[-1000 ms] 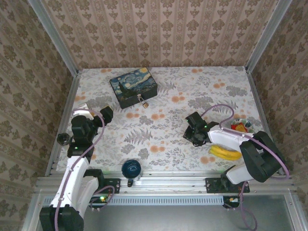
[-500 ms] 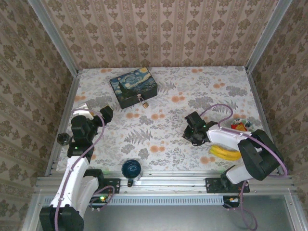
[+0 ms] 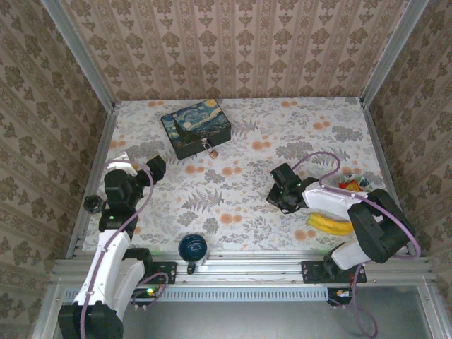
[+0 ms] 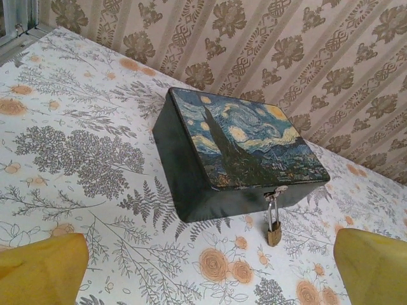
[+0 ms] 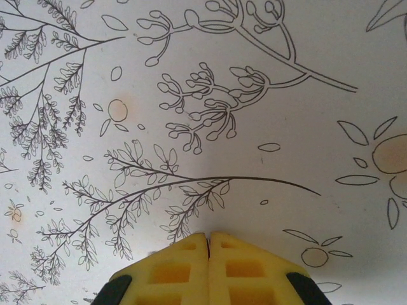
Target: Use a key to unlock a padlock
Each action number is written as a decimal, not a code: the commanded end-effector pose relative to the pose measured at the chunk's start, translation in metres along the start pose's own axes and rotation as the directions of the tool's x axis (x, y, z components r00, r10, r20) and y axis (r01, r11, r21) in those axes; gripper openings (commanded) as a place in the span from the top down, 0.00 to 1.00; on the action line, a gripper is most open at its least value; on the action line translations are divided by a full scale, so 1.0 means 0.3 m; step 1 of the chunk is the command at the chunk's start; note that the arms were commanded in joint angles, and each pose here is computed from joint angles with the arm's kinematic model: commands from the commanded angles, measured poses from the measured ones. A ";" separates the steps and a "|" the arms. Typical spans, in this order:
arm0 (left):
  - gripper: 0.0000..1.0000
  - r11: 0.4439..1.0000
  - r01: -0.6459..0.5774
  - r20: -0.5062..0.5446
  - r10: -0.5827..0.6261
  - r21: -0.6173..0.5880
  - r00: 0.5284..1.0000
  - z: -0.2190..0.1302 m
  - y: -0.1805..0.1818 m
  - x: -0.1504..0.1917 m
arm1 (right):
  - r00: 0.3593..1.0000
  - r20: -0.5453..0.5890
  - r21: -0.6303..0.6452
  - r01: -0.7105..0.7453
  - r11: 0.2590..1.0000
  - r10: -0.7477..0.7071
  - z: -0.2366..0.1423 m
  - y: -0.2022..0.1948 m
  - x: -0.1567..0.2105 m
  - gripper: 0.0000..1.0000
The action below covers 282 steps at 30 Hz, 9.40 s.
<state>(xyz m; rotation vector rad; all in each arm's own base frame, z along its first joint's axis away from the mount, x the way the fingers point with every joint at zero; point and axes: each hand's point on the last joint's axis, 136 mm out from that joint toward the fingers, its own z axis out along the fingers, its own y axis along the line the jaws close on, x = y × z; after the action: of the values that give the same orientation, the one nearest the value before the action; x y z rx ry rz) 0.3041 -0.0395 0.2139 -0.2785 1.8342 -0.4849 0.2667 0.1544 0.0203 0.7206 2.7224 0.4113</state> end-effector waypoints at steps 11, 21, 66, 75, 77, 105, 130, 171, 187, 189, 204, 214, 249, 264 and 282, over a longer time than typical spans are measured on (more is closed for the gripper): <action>0.00 0.998 -0.050 -0.008 0.050 0.045 0.999 -0.041 -0.056 -0.040 | 0.945 0.142 -0.139 0.315 0.939 -0.295 -0.308 0.233 -0.080 1.00; 0.00 0.980 -0.014 -0.024 0.019 0.197 1.000 -0.067 -0.162 -0.064 | 0.802 0.312 -0.309 0.592 0.744 -0.509 -0.526 0.458 -0.054 1.00; 0.49 0.512 -0.262 0.038 0.406 0.818 0.913 -0.140 -0.854 0.301 | 0.762 0.531 -0.507 0.635 0.583 -0.369 -0.722 0.723 -0.062 1.00; 0.57 0.490 -0.266 0.051 0.408 0.830 0.911 -0.109 -0.884 0.312 | 0.765 0.527 -0.519 0.635 0.571 -0.371 -0.731 0.730 -0.047 1.00; 0.58 0.484 -0.265 0.049 0.413 0.834 0.909 -0.104 -0.890 0.318 | 0.765 0.529 -0.521 0.635 0.570 -0.369 -0.734 0.731 -0.046 1.00; 0.95 0.472 -0.308 0.088 0.431 0.826 0.898 -0.045 -0.922 0.315 | 0.758 0.523 -0.529 0.647 0.548 -0.390 -0.741 0.742 -0.021 1.00; 1.00 0.058 -0.978 0.602 0.780 0.198 0.168 -0.095 -0.781 0.218 | 0.759 0.388 -0.390 0.649 0.653 -0.523 -0.796 0.594 -0.018 0.66; 1.00 -0.265 -0.844 0.551 0.659 -0.466 -0.512 -0.139 -1.024 0.221 | 0.933 0.143 -0.690 0.333 0.642 -0.331 -0.687 0.587 -0.043 0.71; 1.00 -0.253 -0.860 0.567 0.665 -0.442 -0.487 -0.147 -1.014 0.220 | 0.932 0.148 -0.713 0.332 0.617 -0.331 -0.684 0.610 -0.053 1.00; 1.00 -0.235 -0.864 0.568 0.672 -0.445 -0.475 -0.150 -1.013 0.209 | 0.933 0.150 -0.709 0.331 0.623 -0.326 -0.681 0.604 -0.057 1.00; 0.00 -0.094 -0.994 0.658 0.746 -0.052 -0.105 -0.276 -0.929 0.255 | 0.928 0.259 -0.679 0.372 0.632 -0.268 -0.671 0.575 -0.148 1.00; 0.00 0.534 -0.759 0.387 0.654 0.373 0.650 -0.309 -0.716 0.024 | 0.922 0.287 -0.646 0.386 0.659 -0.259 -0.617 0.540 -0.175 1.00; 0.18 0.749 0.307 -0.443 -0.020 0.587 0.896 -0.118 -0.613 0.089 | 0.817 0.543 -0.697 0.569 0.437 -0.197 -0.591 0.560 -0.170 1.00; 0.38 0.640 0.318 -0.447 0.045 0.699 0.893 -0.060 -0.820 0.166 | 0.888 0.448 -0.847 0.459 0.267 -0.105 -0.660 0.673 -0.144 1.00; 0.60 0.580 0.360 -0.470 0.046 0.731 0.881 -0.041 -0.869 0.183 | 0.895 0.418 -0.875 0.442 0.199 -0.156 -0.668 0.775 -0.084 1.00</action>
<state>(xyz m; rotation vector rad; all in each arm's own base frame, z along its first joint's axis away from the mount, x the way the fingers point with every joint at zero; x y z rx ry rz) 0.2635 -0.2860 0.2680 0.2968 1.8825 -1.5396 0.3188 0.2884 0.2784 -0.1311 1.7262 1.5362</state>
